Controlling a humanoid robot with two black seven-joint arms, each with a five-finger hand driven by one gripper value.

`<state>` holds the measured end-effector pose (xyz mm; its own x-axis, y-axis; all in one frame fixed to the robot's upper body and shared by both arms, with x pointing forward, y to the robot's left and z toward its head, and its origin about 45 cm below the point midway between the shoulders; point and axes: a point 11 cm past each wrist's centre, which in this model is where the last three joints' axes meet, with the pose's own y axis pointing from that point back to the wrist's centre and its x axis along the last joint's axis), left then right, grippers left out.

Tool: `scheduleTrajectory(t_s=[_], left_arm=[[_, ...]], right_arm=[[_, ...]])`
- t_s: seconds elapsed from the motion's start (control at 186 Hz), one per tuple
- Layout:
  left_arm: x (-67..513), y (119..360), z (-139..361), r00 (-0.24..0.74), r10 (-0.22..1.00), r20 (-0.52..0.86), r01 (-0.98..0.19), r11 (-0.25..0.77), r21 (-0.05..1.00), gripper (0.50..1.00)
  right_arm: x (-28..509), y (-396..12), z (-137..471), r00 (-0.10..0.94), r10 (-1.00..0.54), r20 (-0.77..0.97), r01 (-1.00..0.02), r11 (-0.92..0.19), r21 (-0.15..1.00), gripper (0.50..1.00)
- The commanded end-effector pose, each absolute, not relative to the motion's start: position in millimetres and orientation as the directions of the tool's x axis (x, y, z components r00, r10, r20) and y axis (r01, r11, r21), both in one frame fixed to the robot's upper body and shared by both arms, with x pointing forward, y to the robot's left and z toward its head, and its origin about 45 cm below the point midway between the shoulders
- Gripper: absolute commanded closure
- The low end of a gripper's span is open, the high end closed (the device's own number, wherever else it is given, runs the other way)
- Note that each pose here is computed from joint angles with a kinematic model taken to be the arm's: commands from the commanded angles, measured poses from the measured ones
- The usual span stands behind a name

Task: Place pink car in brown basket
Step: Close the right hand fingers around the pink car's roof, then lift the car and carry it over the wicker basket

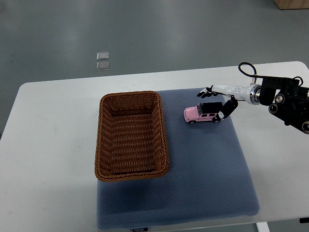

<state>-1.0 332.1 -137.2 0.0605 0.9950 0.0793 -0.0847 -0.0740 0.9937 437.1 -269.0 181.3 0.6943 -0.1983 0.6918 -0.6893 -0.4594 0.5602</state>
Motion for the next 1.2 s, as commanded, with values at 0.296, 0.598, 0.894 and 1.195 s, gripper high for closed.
scheduleTrajectory(t_s=[0.296,0.598,0.894,1.195], left_arm=[[-1.0,332.0,-137.2,0.06,0.995,0.079,-0.085,-0.074,0.994,0.5],[-1.0,332.0,-137.2,0.06,0.995,0.079,-0.085,-0.074,0.994,0.5],[-1.0,332.0,-137.2,0.06,0.995,0.079,-0.085,-0.074,0.994,0.5],[-1.0,332.0,-137.2,0.06,0.995,0.079,-0.085,-0.074,0.994,0.5]], right_arm=[[436.7,-269.0,179.3,0.69,-0.193,0.698,-0.693,-0.454,0.56,0.742],[435.8,-270.5,178.0,0.694,-0.185,0.696,-0.689,-0.451,0.567,0.885],[439.2,-276.5,184.8,0.681,-0.193,0.706,-0.703,-0.443,0.557,0.959],[448.5,-274.6,204.8,0.652,-0.217,0.727,-0.722,-0.469,0.508,1.0]])
